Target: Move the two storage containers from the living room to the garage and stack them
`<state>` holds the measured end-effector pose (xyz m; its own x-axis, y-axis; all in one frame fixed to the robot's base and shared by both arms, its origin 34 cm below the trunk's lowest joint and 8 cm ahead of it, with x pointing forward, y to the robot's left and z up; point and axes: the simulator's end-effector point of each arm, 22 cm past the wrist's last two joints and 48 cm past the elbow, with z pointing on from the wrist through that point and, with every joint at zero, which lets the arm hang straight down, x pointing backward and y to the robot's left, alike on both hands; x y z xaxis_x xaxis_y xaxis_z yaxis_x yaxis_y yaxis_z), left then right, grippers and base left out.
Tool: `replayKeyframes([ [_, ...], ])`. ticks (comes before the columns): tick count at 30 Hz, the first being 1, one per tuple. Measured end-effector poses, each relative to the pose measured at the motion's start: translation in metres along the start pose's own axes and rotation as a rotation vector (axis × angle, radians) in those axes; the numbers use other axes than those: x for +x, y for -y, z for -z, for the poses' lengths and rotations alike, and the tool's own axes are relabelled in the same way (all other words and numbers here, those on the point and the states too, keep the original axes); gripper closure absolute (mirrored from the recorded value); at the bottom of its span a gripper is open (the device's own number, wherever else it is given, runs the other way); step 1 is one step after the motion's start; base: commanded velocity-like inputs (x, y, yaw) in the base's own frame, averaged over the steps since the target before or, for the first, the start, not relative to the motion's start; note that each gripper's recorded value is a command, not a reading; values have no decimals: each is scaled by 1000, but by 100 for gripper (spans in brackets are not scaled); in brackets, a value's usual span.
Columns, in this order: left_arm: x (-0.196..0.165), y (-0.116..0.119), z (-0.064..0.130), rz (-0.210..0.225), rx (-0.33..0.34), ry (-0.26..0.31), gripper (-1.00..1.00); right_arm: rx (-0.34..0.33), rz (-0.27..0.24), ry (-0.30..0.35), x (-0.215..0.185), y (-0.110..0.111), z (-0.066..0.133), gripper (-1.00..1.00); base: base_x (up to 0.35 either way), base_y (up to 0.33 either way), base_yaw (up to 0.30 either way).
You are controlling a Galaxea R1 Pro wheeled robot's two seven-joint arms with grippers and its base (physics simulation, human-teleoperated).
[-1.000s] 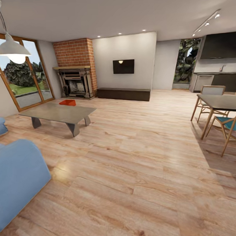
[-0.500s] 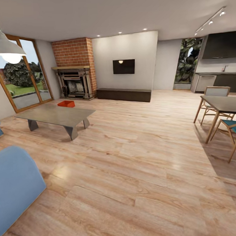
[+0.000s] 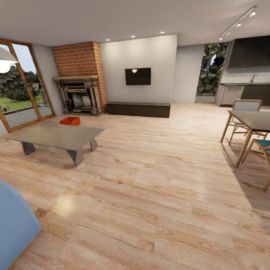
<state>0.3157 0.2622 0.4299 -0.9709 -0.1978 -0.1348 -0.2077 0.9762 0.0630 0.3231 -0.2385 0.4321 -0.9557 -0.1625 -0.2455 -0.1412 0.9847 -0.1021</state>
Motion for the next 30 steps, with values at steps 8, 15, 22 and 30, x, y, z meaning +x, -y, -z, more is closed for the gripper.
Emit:
replayKeyframes([
  [8, 0, 0, 0, 0, 0, 0, -100, 1, 0, 0, 0, 1, 0, -100, 322, 0, -208],
  [15, 0, 0, 0, 0, 0, 0, -100, 0, 0, 0, 0, 0, 0, -100, 322, 0, -79],
  [22, 0, 0, 0, 0, 0, 0, -100, -1, 1, -1, 0, -1, 0, -100, 322, 0, -2],
  [30, 0, 0, 0, 0, 0, 0, -100, -1, 1, -1, 0, -1, 0, -100, 322, 0, 0],
])
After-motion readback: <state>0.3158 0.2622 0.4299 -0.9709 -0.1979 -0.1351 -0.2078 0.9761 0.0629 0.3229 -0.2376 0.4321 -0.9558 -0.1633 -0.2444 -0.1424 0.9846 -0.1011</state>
